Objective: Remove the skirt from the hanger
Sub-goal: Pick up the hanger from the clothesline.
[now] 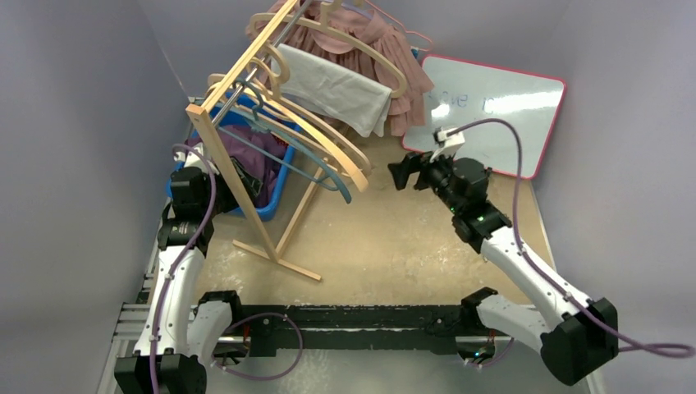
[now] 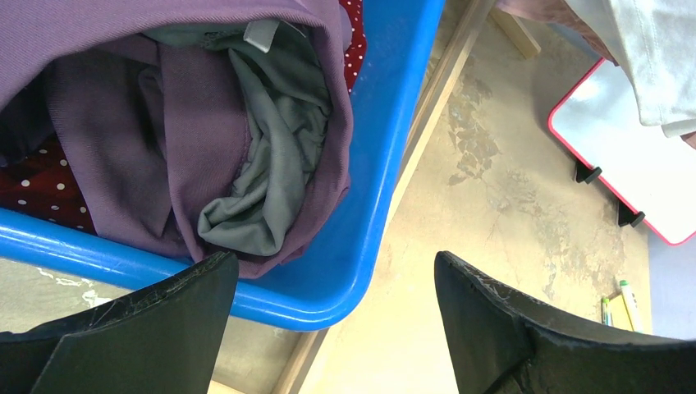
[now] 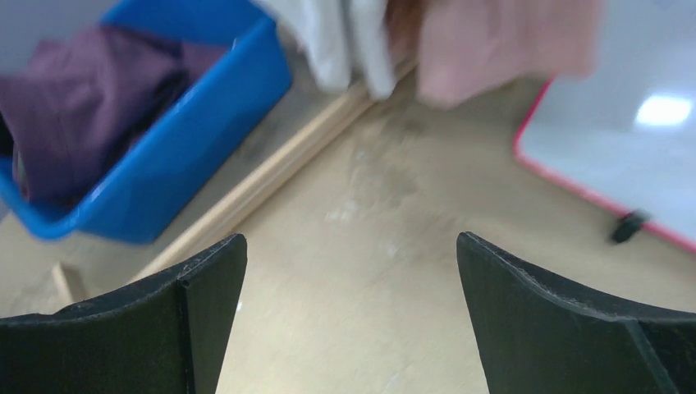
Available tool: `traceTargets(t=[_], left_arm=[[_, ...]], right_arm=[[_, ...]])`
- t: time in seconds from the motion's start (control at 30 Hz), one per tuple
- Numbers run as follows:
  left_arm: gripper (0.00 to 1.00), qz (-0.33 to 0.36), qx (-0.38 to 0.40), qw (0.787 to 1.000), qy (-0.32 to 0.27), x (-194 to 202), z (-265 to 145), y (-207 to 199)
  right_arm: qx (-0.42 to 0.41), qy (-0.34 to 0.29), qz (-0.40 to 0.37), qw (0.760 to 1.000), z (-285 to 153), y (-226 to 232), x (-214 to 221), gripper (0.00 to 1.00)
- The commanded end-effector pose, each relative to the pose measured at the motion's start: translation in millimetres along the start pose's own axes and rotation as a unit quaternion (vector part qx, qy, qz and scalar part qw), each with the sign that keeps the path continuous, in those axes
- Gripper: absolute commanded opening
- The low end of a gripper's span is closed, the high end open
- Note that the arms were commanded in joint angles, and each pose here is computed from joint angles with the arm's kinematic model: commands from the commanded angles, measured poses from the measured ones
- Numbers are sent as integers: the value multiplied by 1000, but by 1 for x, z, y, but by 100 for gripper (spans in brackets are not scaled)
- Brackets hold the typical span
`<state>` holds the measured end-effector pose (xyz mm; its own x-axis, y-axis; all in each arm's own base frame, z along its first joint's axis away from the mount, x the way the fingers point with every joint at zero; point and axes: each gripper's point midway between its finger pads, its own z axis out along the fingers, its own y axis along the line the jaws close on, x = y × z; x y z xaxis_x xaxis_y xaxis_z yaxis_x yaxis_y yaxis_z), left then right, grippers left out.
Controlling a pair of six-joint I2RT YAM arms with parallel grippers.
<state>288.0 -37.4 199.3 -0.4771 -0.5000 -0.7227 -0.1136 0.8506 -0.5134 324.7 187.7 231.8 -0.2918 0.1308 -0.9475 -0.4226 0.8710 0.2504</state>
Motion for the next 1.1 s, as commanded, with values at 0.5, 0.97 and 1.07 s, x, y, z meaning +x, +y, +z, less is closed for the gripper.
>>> traceTargets(t=[0.5,0.97,1.07], left_arm=[[89,4,8,1000,-21,-10,1,-4],[89,3,8,1000,-20,-10,2,-3],[89,2,7,1000,-17,-9,3,-3]], right_arm=[[-98,-105,-104,984,24,17,-231,95],[-194,-20,-124,973,74,33,-211,47],[-207,-3,-116,971,77,34,-199,35]])
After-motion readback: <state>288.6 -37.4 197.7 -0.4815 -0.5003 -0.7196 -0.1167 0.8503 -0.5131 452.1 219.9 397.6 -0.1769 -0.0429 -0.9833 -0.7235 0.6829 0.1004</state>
